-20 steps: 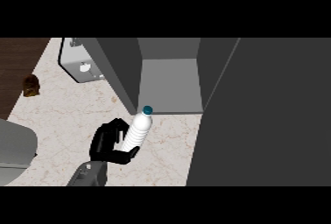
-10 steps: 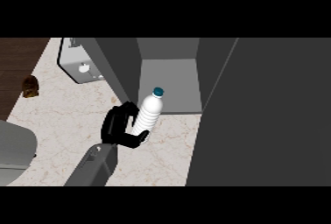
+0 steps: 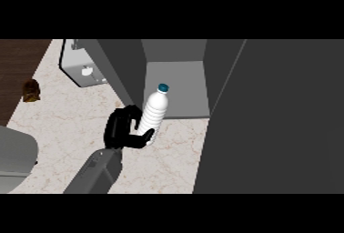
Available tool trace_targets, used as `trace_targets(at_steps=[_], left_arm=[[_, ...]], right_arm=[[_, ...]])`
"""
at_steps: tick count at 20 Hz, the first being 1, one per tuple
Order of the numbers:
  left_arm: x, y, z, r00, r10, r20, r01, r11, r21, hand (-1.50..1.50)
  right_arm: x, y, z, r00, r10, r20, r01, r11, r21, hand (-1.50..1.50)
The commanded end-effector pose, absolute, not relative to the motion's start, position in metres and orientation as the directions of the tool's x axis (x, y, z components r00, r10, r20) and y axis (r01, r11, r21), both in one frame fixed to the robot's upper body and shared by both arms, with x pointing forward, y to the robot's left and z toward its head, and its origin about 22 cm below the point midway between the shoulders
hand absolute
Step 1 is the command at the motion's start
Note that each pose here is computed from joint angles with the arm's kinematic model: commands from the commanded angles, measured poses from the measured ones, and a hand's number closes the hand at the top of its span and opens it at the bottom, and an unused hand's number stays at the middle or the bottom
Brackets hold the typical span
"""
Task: Pick up the bottled water, place it into the cabinet and close the cabinet
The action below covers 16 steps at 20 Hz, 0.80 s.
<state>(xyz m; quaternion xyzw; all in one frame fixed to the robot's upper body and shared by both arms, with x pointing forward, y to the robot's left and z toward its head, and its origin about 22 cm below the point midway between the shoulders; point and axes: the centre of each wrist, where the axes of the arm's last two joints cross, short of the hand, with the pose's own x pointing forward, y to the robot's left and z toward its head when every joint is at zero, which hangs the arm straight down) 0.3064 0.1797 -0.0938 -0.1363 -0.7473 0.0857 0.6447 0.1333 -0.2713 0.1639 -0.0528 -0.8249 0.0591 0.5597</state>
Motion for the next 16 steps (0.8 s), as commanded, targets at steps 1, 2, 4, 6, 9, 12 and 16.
trace_targets(at_steps=[1, 2, 4, 6, 9, 12, 16], left_arm=[[0.344, 0.122, -0.035, -0.173, 0.336, 0.926, 0.23, 0.928, -0.293, 1.5], [0.346, 0.123, -0.038, -0.177, 0.339, 0.924, 0.22, 0.929, -0.299, 1.5], [0.35, 0.111, -0.023, -0.176, 0.317, 0.932, 0.234, 0.933, -0.273, 1.5], [0.348, 0.111, -0.025, -0.193, 0.315, 0.929, 0.23, 0.935, -0.269, 1.5], [0.352, 0.105, -0.016, -0.189, 0.321, 0.928, 0.217, 0.935, -0.28, 1.5], [0.351, 0.095, -0.009, -0.206, 0.278, 0.938, 0.203, 0.95, -0.237, 1.5], [0.357, 0.089, -0.001, -0.18, 0.224, 0.958, 0.135, 0.97, -0.202, 1.5]], right_arm=[[0.132, -0.28, 0.17, -0.385, 0.038, 0.922, -0.018, 0.999, -0.049, -1.5], [0.125, -0.277, 0.163, -0.379, 0.027, 0.925, -0.05, 0.998, -0.049, -1.5], [0.132, -0.28, 0.165, -0.376, 0.048, 0.925, -0.03, 0.997, -0.064, -1.5], [0.134, -0.285, 0.164, -0.382, 0.033, 0.924, -0.047, 0.997, -0.055, -1.5], [0.134, -0.286, 0.166, -0.383, 0.043, 0.923, -0.067, 0.995, -0.074, -1.5], [0.145, -0.292, 0.157, -0.383, 0.025, 0.923, -0.062, 0.997, -0.053, -1.5], [0.142, -0.301, 0.161, -0.388, 0.0, 0.921, -0.08, 0.996, -0.034, -1.5]])
